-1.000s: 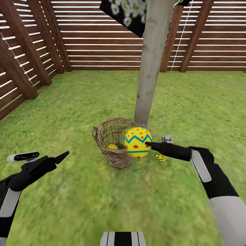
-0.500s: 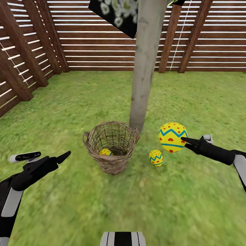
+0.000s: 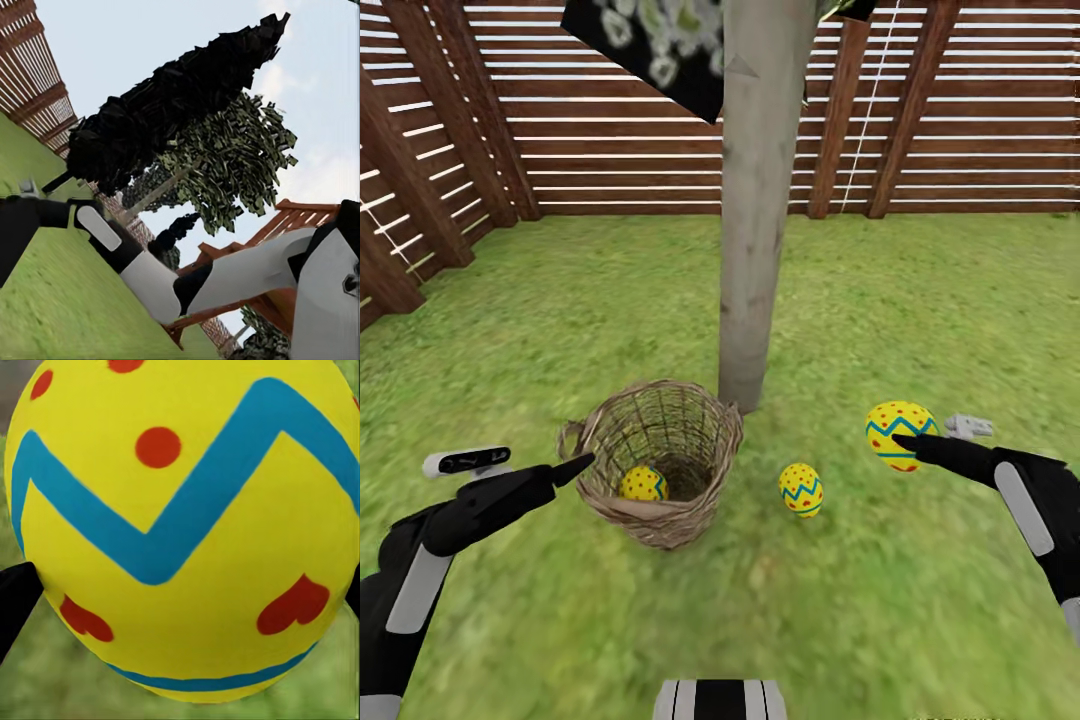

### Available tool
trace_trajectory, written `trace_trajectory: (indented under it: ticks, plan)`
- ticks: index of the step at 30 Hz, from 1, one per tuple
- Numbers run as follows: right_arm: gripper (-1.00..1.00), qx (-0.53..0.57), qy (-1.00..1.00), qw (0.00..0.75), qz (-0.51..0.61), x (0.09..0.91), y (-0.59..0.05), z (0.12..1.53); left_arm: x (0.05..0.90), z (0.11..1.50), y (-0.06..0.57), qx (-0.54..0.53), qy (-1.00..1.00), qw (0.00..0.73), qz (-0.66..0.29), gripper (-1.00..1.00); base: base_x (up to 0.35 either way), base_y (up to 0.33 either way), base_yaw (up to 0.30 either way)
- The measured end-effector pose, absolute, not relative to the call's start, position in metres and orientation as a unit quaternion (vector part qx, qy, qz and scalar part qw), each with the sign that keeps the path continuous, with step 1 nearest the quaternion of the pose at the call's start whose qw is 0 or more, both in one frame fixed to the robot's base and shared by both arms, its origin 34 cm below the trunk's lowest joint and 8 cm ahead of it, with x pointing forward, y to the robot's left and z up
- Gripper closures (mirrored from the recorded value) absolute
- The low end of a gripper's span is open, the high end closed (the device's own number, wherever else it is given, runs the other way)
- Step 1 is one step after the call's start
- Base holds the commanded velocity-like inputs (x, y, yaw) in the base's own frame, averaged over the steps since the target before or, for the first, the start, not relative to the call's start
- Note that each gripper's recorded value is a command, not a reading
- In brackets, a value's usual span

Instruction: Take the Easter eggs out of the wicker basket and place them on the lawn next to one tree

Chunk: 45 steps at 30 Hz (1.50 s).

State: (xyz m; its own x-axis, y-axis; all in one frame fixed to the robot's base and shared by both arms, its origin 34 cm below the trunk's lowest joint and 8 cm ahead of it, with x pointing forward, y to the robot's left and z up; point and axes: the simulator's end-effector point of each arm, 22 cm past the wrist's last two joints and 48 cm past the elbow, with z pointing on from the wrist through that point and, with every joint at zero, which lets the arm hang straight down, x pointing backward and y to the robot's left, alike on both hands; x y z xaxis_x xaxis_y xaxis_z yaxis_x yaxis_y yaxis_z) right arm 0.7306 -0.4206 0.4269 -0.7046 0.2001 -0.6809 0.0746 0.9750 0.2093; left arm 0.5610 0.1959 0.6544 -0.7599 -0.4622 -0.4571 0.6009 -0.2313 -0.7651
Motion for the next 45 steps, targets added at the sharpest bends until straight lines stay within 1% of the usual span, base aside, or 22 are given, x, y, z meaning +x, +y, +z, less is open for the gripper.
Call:
trace_trajectory:
  ticks: [2, 4, 6, 9, 12, 15, 17, 18, 20, 22, 23, 27, 35, 45]
  plan:
    - [1.00, 0.073, 0.920, 0.377, 0.080, 0.730, -0.420, 0.426, 0.560, 0.656, 0.195, 0.075, 0.516, 0.350, -0.778, -1.00, 0.008, 0.000, -0.230]
    - [1.00, 0.068, 0.923, 0.371, 0.073, 0.731, -0.403, 0.417, 0.560, 0.657, 0.194, 0.082, 0.515, 0.357, -0.775, -1.00, 0.117, 0.000, -0.235]
    - [1.00, 0.046, 0.928, 0.369, 0.039, 0.732, -0.388, 0.406, 0.559, 0.657, 0.193, 0.085, 0.516, 0.358, -0.774, -1.00, 0.288, 0.000, -0.237]
    - [1.00, 0.024, 0.930, 0.366, 0.021, 0.732, -0.366, 0.395, 0.558, 0.659, 0.193, 0.087, 0.516, 0.359, -0.773, -1.00, 0.323, 0.000, -0.237]
    - [1.00, 0.015, 0.934, 0.356, 0.021, 0.728, -0.352, 0.385, 0.558, 0.660, 0.194, 0.088, 0.517, 0.360, -0.772, -1.00, 0.329, 0.000, -0.210]
    - [1.00, -0.016, 0.939, 0.343, 0.017, 0.721, -0.327, 0.358, 0.558, 0.661, 0.195, 0.088, 0.517, 0.361, -0.771, -1.00, 0.330, 0.000, -0.033]
    - [1.00, -0.008, 0.929, 0.369, -0.025, 0.728, -0.338, 0.356, 0.558, 0.662, 0.198, 0.090, 0.518, 0.364, -0.769, -1.00, 0.330, 0.000, -0.002]
    - [1.00, -0.003, 0.928, 0.372, -0.029, 0.729, -0.332, 0.354, 0.558, 0.664, 0.198, 0.092, 0.518, 0.365, -0.768, -1.00, 0.264, 0.000, -0.001]
    - [1.00, -0.009, 0.930, 0.366, -0.040, 0.723, -0.322, 0.337, 0.558, 0.664, 0.198, 0.094, 0.519, 0.366, -0.767, -1.00, 0.076, 0.000, 0.000]
    - [1.00, -0.034, 0.930, 0.355, -0.087, 0.713, -0.314, 0.312, 0.558, 0.664, 0.198, 0.095, 0.519, 0.366, -0.767, -1.00, 0.012, 0.000, 0.000]
    - [1.00, -0.032, 0.933, 0.337, -0.123, 0.708, -0.322, 0.297, 0.558, 0.664, 0.198, 0.095, 0.519, 0.366, -0.767, -1.00, 0.003, 0.000, 0.000]
    - [1.00, -0.022, 0.937, 0.310, -0.157, 0.713, -0.348, 0.267, 0.559, 0.660, 0.198, 0.092, 0.520, 0.364, -0.767, -1.00, 0.000, 0.000, 0.000]
    - [1.00, -0.026, 0.945, 0.284, -0.162, 0.699, -0.354, 0.238, 0.563, 0.644, 0.197, 0.079, 0.525, 0.354, -0.770, -1.00, 0.000, 0.000, 0.000]
    - [1.00, -0.034, 0.946, 0.283, -0.156, 0.698, -0.347, 0.218, 0.568, 0.626, 0.202, 0.073, 0.538, 0.346, -0.765, -1.00, 0.000, 0.000, 0.010]
